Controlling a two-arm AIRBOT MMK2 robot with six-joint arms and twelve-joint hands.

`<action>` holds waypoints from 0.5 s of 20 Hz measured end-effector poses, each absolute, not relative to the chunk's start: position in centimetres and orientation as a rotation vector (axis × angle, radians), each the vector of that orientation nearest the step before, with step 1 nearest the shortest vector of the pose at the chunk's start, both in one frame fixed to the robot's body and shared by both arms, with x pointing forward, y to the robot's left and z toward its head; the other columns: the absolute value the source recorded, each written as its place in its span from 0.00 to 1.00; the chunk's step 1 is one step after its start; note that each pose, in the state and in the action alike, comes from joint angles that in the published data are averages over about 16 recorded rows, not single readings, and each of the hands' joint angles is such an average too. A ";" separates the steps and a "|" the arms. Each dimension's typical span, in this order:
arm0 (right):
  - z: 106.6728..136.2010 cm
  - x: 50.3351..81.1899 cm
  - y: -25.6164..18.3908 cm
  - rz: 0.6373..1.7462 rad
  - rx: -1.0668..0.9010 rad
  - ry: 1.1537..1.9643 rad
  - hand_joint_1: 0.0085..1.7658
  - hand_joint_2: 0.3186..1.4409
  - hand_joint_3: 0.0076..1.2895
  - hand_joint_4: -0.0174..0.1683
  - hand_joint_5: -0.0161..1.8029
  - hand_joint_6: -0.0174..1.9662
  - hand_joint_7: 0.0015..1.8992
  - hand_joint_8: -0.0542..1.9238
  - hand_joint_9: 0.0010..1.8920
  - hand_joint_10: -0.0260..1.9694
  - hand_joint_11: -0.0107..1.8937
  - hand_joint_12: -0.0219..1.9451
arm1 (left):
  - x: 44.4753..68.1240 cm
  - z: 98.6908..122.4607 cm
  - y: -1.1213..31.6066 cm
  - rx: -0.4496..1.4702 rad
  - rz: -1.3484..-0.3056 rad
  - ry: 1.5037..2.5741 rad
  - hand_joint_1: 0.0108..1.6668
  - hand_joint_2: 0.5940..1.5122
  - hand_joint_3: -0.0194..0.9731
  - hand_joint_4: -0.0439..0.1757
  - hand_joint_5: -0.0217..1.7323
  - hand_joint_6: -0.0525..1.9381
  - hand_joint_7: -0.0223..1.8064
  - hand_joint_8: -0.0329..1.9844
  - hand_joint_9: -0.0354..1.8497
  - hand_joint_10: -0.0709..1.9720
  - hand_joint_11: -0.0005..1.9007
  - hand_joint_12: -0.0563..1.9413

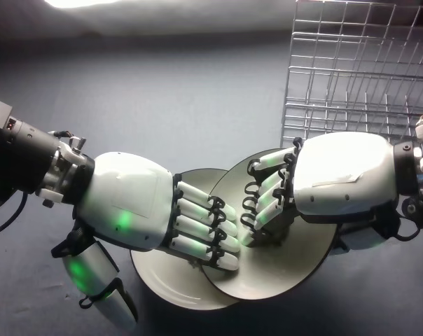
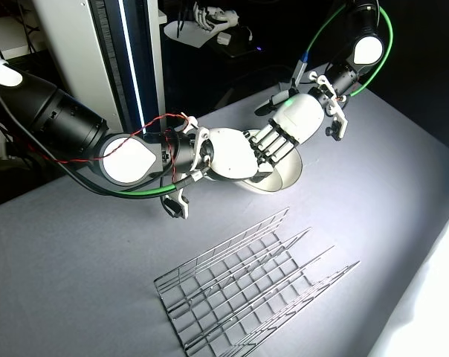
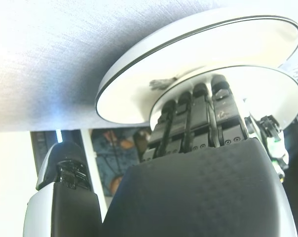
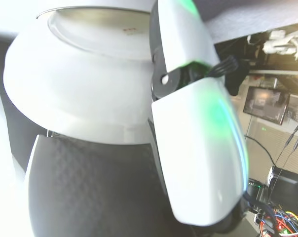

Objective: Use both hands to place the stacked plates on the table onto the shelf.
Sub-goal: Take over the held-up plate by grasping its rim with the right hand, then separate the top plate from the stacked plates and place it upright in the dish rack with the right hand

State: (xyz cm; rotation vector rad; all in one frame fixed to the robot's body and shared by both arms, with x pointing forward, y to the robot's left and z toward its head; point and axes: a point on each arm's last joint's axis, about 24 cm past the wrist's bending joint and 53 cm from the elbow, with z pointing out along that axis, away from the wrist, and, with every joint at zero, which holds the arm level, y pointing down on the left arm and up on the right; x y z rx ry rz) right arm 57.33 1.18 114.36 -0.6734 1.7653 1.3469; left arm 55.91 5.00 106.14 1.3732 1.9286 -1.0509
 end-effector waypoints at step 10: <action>116.1 56.8 1.8 1.388 -0.694 1.710 0.76 0.63 0.00 0.07 0.39 0.63 0.39 0.47 0.38 0.47 0.34 0.70 | 57.5 108.1 6.0 1.316 -1.022 1.912 0.00 0.53 0.04 0.21 0.01 0.01 0.01 0.02 0.03 0.04 0.01 0.04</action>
